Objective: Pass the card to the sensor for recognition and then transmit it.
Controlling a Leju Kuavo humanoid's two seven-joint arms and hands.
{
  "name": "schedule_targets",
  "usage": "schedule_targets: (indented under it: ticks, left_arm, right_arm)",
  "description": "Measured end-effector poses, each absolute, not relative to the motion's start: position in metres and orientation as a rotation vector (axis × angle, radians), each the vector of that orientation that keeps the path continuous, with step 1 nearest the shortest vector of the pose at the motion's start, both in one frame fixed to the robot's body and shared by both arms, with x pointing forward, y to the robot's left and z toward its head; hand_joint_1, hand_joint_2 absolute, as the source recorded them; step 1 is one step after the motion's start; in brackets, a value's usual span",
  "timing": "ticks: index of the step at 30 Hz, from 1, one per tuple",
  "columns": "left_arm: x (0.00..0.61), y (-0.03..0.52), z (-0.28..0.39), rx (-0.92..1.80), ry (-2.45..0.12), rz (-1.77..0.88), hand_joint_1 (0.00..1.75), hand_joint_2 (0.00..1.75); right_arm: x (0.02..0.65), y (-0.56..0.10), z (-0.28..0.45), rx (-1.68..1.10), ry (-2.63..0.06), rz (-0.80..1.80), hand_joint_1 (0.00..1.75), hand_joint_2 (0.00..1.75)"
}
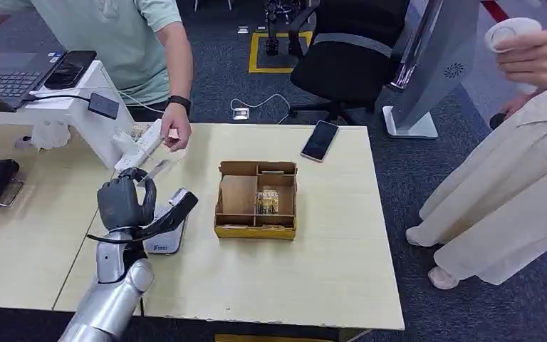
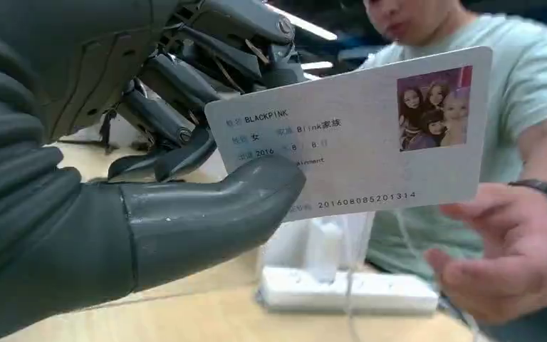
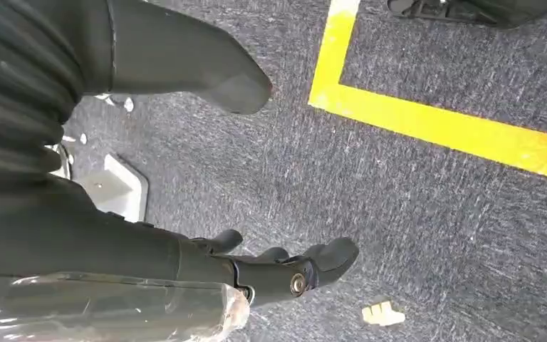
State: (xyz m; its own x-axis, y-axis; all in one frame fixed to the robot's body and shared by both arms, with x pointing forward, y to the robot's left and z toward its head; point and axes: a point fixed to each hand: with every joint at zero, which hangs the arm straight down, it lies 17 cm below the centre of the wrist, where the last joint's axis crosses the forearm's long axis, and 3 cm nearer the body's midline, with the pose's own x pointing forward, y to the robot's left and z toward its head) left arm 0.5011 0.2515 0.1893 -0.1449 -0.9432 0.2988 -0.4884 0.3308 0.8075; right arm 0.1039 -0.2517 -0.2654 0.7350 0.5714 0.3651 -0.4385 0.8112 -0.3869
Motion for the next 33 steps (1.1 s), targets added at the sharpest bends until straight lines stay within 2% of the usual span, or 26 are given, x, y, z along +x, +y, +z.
schedule_targets:
  ticks: [11, 33]
  left_arm:
    - [0.515, 0.26, 0.217, 1.233, -1.818, -0.561, 1.75, 1.75]
    - [0.532, 0.249, 0.243, 1.204, -1.85, -0.521, 1.75, 1.75]
  right_arm:
    - [0.104, -0.247, -0.265, -0.275, -0.494, 0.57, 0.0, 1.75]
    - [0.105, -0.241, -0.265, -0.267, -0.491, 0.58, 0.0, 1.75]
